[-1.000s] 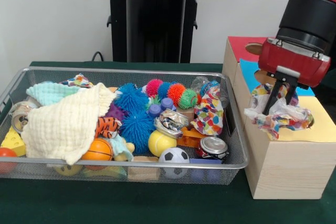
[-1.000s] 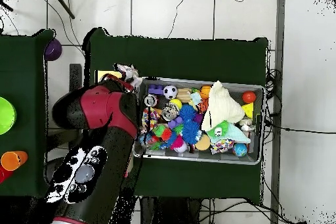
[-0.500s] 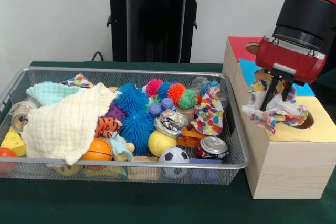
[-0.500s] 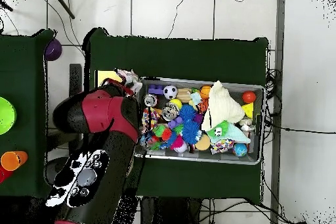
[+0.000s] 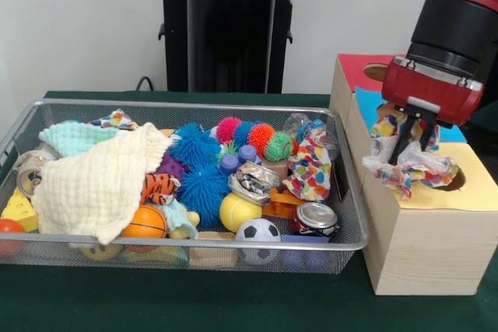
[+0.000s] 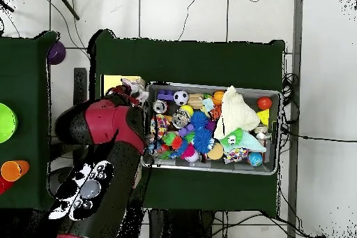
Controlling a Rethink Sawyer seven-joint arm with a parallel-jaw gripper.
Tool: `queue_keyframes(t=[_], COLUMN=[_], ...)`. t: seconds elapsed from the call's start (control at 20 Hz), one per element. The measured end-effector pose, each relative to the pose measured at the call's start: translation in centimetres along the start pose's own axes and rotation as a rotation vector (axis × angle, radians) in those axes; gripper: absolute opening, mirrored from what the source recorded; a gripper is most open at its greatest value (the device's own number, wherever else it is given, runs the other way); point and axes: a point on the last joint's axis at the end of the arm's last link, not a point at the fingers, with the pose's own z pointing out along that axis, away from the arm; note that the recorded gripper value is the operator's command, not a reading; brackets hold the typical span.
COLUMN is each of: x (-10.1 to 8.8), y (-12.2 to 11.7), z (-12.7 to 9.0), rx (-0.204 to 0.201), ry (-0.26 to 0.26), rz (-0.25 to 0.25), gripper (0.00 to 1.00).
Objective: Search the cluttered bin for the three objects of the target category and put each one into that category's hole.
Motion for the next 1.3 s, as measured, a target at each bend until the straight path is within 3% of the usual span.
queue_keyframes(t=[0.7,1.0,1.3], x=[2.1,4.3,4.5], y=[2.3,4.2,4.3], z=[-1.1,-1.9,-1.5], rx=[-0.025,-0.039,-0.041], ry=[0.003,0.003,0.002], rz=[-0.037,-0.074,-0.072], gripper=[0.00,0.00,0.00])
